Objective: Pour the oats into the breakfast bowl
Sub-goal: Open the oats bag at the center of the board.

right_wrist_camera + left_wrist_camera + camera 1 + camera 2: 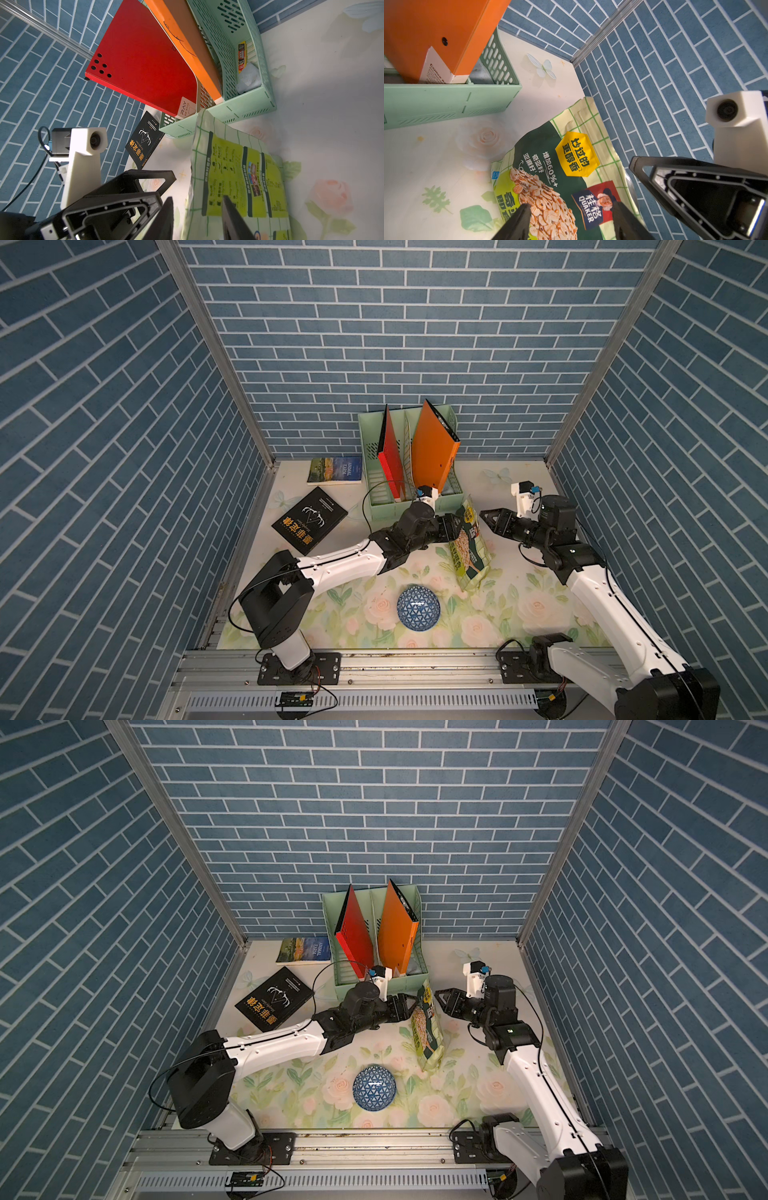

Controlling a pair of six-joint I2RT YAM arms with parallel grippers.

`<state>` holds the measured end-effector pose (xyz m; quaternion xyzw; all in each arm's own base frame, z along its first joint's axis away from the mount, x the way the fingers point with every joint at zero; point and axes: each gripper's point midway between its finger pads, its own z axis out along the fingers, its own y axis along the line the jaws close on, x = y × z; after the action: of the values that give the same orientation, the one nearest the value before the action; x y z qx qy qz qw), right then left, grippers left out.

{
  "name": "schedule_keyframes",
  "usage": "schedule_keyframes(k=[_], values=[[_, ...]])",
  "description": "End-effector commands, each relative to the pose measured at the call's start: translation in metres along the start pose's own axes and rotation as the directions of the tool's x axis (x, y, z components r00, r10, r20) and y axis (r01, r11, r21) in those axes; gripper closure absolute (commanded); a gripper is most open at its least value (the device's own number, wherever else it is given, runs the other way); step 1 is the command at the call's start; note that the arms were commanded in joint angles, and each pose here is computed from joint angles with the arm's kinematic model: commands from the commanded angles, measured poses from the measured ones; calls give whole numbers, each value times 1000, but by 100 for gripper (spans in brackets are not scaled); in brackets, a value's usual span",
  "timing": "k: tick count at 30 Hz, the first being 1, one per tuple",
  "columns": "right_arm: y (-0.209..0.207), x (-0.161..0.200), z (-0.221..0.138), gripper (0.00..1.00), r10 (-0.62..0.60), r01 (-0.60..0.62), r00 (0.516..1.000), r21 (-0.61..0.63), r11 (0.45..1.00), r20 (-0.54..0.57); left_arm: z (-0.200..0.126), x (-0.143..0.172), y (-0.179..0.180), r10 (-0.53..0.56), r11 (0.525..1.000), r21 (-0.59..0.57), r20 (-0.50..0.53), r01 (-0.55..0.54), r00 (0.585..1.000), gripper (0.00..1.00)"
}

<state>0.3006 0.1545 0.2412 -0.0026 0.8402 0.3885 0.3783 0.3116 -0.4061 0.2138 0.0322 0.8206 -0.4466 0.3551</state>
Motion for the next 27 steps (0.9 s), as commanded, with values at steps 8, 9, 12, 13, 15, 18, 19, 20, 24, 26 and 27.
schedule_keyframes(k=[8,9,12,13,15,18,19,20,24,26,27], values=[[-2,12,6,64,-46,46,998,11,999,-53,4,-2,-8,2,1000,17,5,-2,1000,30],[-2,12,6,65,-46,47,997,12,999,-56,4,-2,-7,2,1000,16,5,-2,1000,30],[-1,13,8,67,-48,49,997,10,999,-60,5,-1,-7,4,1000,18,-1,-4,1000,29],[-1,13,8,68,-49,50,997,10,999,-61,4,-1,-8,4,1000,19,-1,-4,1000,29],[-1,14,8,71,-49,50,997,11,999,-64,4,-1,-7,4,1000,13,0,-4,1000,29],[-2,14,8,75,-49,50,997,18,999,-62,3,-1,-6,3,1000,9,2,-3,1000,29],[-2,14,8,76,-49,50,997,17,999,-63,2,-1,-6,4,1000,10,2,-4,1000,29],[-2,14,8,77,-49,50,997,17,999,-63,2,-1,-6,3,1000,9,1,-3,1000,29],[-1,12,6,77,-52,53,997,19,998,-51,1,-2,-6,4,1000,10,4,-4,1000,29],[2,10,5,74,-56,57,997,14,998,-43,1,-2,-6,3,1000,10,6,-3,1000,29],[3,9,4,73,-58,58,997,8,998,-41,0,-2,-6,3,1000,11,6,-3,1000,29]])
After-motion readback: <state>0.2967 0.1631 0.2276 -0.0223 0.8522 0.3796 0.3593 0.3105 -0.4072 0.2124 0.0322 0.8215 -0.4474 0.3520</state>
